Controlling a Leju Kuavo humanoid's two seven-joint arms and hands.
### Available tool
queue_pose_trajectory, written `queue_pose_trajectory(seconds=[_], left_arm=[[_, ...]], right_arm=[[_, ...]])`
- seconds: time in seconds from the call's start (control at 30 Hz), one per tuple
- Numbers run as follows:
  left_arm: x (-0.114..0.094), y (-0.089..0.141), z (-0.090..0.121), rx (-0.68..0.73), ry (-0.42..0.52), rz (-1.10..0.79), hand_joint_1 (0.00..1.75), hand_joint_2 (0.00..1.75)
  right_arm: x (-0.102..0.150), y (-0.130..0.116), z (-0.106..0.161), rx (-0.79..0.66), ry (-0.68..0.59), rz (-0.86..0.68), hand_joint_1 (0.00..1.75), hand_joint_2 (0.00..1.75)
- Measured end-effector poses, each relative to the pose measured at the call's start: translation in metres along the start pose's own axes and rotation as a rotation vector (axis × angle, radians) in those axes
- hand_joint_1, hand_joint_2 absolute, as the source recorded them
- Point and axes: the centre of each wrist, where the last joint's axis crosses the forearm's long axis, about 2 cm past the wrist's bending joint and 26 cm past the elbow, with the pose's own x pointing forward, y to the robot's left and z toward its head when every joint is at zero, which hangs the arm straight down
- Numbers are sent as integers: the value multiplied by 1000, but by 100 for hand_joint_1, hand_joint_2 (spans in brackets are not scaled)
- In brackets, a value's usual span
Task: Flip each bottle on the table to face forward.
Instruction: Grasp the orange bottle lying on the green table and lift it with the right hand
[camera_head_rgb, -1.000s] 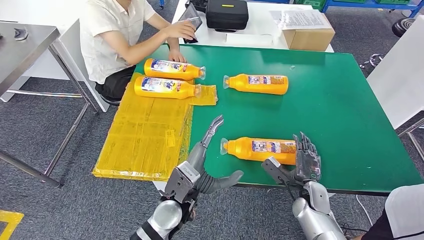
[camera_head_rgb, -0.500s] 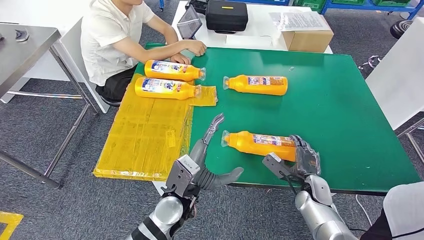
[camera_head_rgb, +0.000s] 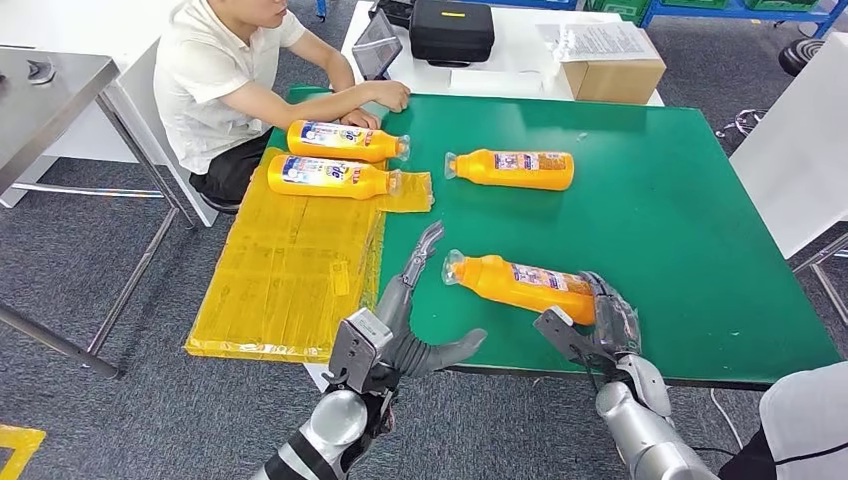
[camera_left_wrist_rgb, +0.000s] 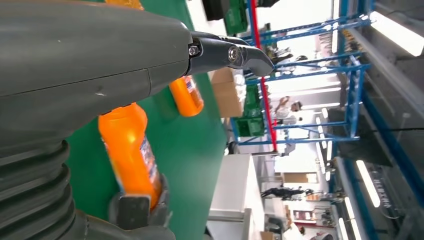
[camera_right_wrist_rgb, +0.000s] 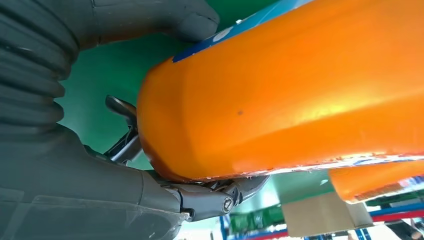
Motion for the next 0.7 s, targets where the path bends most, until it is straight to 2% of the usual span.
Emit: queue_pose_trajectory(seconds=[0.17, 0.23, 0.43, 0.63, 0.7], left_arm=[[1, 2, 5, 141, -165, -120, 0, 175], [2, 6, 8, 212, -180, -116, 0, 175], [-10, 23, 32, 389, -37, 54, 0, 175], [-12, 27, 37, 419, -15, 74, 0, 175], [-14, 30, 45, 444, 43, 155, 0, 175]], right_arm=[[15, 14, 5, -71, -43, -236, 175, 175], [22, 19, 7, -101, -36, -307, 175, 175], [38, 29, 25, -167, -13, -447, 175, 175], [42, 30, 30, -183, -15, -471, 175, 175], [47, 31, 35, -200, -17, -516, 175, 175]])
